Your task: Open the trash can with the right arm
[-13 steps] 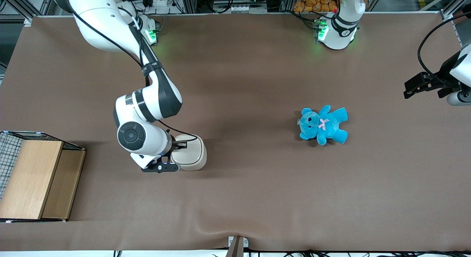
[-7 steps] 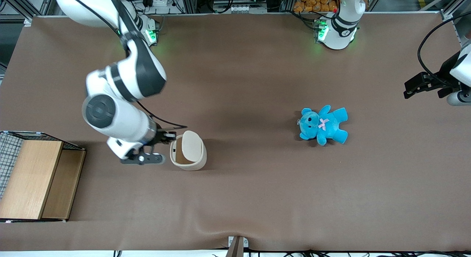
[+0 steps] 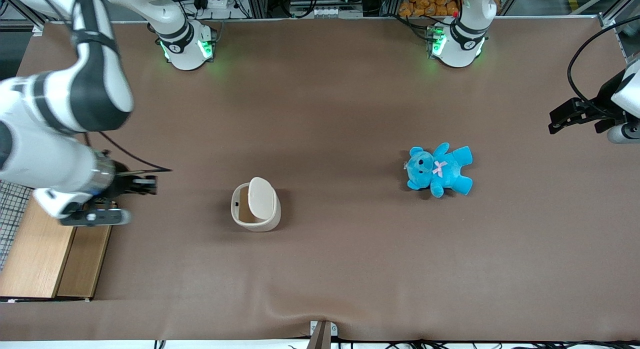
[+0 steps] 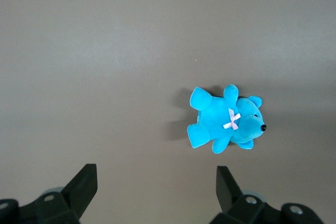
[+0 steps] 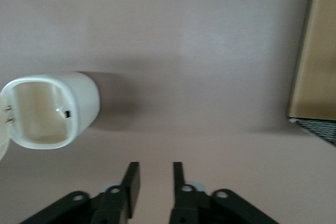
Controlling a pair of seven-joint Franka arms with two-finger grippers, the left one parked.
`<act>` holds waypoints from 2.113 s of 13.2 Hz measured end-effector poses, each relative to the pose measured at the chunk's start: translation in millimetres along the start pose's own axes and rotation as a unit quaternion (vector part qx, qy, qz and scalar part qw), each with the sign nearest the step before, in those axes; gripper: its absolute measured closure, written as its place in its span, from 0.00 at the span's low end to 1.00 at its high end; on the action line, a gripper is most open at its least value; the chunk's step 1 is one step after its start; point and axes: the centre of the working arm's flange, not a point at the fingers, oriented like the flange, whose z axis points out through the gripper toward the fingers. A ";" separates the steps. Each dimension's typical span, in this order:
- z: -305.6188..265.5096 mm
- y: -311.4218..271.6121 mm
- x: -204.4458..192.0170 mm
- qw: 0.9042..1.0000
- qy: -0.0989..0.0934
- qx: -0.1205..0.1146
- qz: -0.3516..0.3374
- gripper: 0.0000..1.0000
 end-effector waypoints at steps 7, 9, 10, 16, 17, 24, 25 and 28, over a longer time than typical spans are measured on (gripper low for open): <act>-84.7 72.1 -53.8 0.999 0.000 -0.007 0.045 0.00; -114.7 84.5 -80.9 0.999 -0.003 -0.005 0.052 0.00; -128.3 92.9 -94.5 0.999 -0.005 -0.005 0.050 0.00; -183.6 135.2 -162.8 0.998 -0.022 0.001 0.063 0.00; -195.6 133.8 -176.2 0.998 -0.018 0.003 0.063 0.00; -200.3 132.2 -197.3 0.996 -0.033 0.007 0.083 0.00; -197.9 131.8 -195.5 0.996 -0.033 0.007 0.083 0.00; -188.5 130.6 -187.2 0.996 -0.029 0.002 0.082 0.00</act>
